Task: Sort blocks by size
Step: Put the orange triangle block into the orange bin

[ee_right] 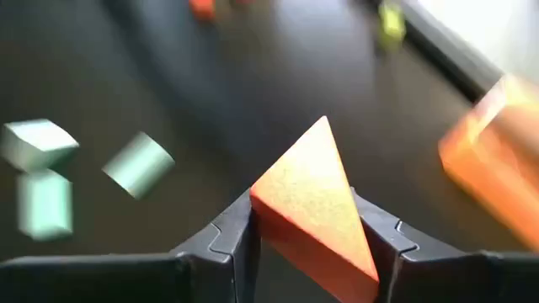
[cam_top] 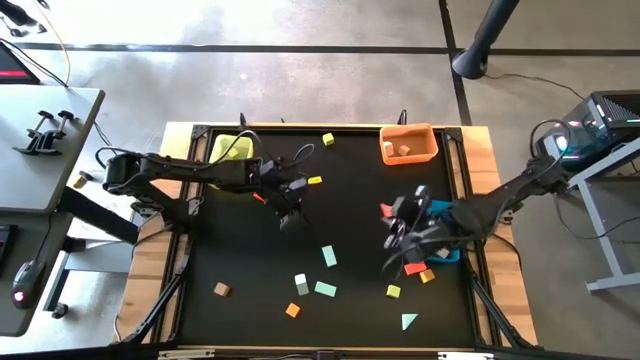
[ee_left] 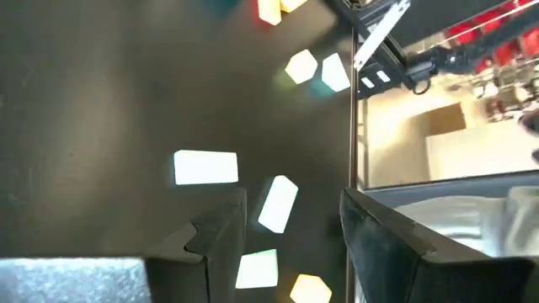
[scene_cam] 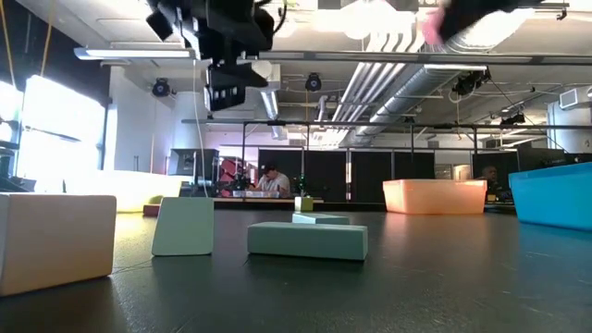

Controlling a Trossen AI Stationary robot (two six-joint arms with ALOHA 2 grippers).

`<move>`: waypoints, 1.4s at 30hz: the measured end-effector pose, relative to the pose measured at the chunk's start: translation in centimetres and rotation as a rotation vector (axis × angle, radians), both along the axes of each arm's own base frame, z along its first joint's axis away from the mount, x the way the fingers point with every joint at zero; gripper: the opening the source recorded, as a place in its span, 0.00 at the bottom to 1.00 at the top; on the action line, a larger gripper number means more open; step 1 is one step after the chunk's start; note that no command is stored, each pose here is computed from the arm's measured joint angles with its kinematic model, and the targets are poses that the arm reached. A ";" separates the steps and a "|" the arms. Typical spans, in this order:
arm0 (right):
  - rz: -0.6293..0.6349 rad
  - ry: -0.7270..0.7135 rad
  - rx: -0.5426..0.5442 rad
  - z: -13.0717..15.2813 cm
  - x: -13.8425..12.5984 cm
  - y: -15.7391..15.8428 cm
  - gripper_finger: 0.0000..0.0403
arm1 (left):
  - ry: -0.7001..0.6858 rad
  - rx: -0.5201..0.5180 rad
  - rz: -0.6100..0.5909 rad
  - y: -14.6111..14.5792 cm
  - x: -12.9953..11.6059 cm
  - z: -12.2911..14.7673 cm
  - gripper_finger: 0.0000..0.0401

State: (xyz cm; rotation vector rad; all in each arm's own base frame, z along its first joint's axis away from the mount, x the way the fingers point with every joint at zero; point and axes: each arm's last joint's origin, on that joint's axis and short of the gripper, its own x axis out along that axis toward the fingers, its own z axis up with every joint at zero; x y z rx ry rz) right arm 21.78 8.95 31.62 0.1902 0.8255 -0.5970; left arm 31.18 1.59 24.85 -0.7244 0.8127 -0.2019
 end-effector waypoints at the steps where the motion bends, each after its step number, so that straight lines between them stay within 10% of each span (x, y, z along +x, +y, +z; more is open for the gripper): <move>1: -0.026 0.052 0.034 -0.4 -0.5 -0.7 0.32 | -0.002 0.012 -0.010 -0.3 0.0 0.0 0.44; 7: -0.035 0.155 0.276 -4.0 -1.5 -4.9 0.32 | 0.094 0.021 -0.121 -1.7 -1.1 -0.6 0.44; 12: -0.141 -0.025 0.363 -6.0 -0.8 -9.3 0.32 | 0.092 0.091 -0.222 -1.7 -2.5 0.0 0.42; 30: -0.624 -0.105 0.278 -6.9 -4.3 -26.3 0.32 | -0.037 0.311 0.018 9.3 -7.1 2.5 0.27; 42: -0.770 -0.164 0.343 -8.4 -5.4 -29.5 0.44 | -0.052 0.406 0.083 12.8 -8.9 2.5 0.26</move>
